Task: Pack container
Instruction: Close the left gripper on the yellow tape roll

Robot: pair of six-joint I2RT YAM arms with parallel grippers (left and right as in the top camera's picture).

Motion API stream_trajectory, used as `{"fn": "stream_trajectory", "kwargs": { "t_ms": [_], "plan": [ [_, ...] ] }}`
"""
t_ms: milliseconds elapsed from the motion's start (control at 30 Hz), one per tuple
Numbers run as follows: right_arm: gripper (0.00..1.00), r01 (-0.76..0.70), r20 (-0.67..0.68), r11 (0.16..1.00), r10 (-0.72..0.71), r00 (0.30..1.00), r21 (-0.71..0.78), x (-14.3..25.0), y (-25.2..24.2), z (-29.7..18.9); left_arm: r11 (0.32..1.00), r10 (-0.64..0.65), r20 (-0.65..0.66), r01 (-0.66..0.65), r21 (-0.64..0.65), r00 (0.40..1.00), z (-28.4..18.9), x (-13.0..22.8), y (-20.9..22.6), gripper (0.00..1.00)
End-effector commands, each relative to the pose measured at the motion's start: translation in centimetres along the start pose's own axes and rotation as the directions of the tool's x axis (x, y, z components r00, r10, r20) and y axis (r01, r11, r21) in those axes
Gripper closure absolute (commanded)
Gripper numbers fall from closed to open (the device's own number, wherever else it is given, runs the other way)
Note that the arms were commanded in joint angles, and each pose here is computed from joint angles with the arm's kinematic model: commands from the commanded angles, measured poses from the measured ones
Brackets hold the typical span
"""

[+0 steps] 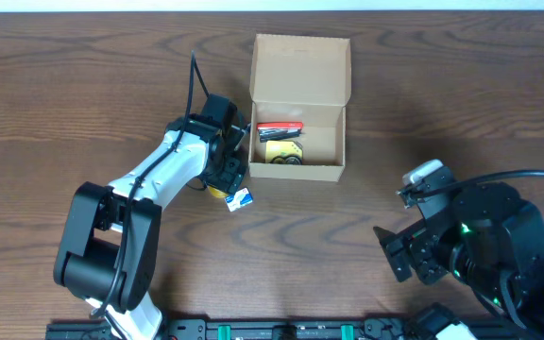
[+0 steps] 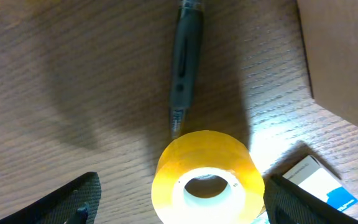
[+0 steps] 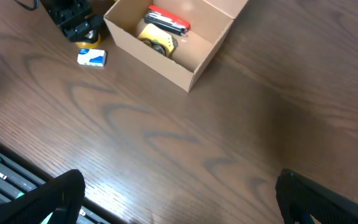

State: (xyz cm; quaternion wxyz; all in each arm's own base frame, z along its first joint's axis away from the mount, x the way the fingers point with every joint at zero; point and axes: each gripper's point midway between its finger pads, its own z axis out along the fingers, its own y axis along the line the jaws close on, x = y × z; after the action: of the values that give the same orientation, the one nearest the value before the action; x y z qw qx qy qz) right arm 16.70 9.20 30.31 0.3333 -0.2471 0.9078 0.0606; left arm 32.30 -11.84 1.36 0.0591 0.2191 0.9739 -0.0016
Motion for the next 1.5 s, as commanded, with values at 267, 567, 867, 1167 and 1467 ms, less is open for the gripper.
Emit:
{"fn": "stream_trajectory", "kwargs": {
  "t_ms": [267,567,867,1167,1467],
  "plan": [
    [0.01,-0.027,0.001,0.999,0.027,1.000,0.022,0.0,-0.5,0.0,0.996,-0.020,-0.033,0.017,-0.090,0.999,0.4,0.8,1.4,0.17],
    [0.01,-0.027,0.001,0.999,0.027,1.000,0.022,0.0,-0.5,0.0,0.998,-0.034,-0.104,0.038,0.042,0.994,0.3,2.5,-1.0,0.22],
    [0.01,-0.027,0.001,0.999,0.027,1.000,0.022,0.0,-0.5,0.0,0.997,-0.059,-0.062,0.062,0.037,0.996,0.7,1.7,-0.9,0.24],
    [0.01,-0.027,0.001,0.999,0.027,1.000,0.022,0.0,-0.5,0.0,0.997,-0.074,-0.074,0.074,-0.004,0.995,1.5,2.5,-0.3,0.25],
    [0.01,-0.027,0.001,0.999,0.027,1.000,0.022,0.0,-0.5,0.0,0.997,-0.079,-0.050,0.078,-0.020,0.996,1.5,2.0,0.0,0.32]
  ]
}}
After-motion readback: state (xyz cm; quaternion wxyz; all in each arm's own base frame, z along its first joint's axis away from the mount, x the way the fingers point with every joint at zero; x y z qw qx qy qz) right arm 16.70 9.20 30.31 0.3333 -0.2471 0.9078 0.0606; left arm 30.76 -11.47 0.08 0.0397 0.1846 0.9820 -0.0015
